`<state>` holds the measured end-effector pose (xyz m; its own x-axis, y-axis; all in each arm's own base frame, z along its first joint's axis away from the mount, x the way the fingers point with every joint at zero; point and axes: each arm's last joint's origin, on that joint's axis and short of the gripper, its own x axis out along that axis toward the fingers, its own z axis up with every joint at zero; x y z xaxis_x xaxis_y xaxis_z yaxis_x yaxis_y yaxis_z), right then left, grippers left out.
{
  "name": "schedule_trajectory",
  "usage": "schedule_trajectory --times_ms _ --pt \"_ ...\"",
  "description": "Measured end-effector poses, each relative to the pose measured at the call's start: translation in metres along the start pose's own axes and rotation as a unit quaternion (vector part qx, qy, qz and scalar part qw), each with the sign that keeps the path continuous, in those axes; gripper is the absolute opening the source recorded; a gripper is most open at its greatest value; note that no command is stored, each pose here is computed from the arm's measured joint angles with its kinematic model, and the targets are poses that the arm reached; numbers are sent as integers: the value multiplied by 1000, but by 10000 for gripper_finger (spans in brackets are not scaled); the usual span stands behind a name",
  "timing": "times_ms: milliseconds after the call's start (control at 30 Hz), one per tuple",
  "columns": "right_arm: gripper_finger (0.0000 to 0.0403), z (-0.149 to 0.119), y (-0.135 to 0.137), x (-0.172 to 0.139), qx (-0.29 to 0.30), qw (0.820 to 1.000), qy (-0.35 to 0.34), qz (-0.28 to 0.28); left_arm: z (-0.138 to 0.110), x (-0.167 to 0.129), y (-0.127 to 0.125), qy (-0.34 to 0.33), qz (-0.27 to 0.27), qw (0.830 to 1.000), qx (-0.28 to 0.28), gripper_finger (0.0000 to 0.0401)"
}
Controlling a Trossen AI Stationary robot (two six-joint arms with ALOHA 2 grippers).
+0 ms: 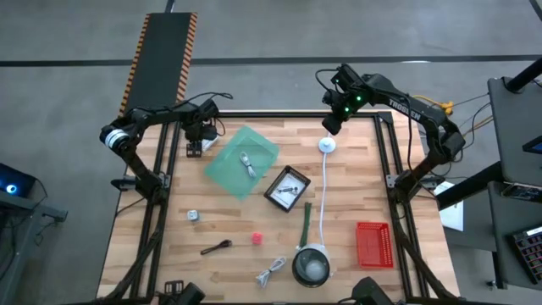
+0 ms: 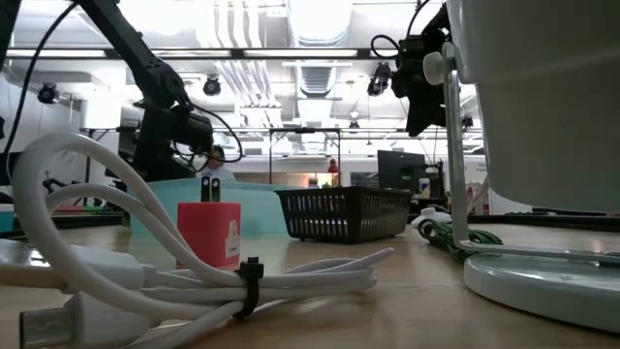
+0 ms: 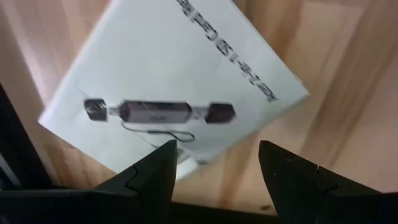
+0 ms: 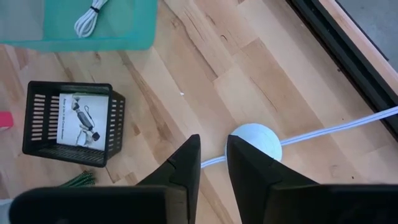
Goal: Pick and place items into bin
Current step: Put the white box into the black bin
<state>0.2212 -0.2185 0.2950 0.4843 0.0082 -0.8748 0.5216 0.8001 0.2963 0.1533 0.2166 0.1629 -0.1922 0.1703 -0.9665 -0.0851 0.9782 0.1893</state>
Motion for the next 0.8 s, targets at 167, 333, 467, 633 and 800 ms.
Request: schedule_trajectory --times_ms 167,333,467,633,800 --pt "72 0 0 0 0 1000 1 0 -1 3 -1 20 3 1000 5 209" --pt "78 0 0 0 0 1000 1 0 -1 2 1 32 16 999 2 209" --pt "80 0 0 0 0 1000 1 0 -2 0 2 40 27 999 -1 209" --pt "76 0 0 0 0 1000 1 0 -5 1 -2 55 12 998 -2 209" --pt "69 0 0 0 -2 1000 1 0 -3 5 -4 35 5 999 -9 209"
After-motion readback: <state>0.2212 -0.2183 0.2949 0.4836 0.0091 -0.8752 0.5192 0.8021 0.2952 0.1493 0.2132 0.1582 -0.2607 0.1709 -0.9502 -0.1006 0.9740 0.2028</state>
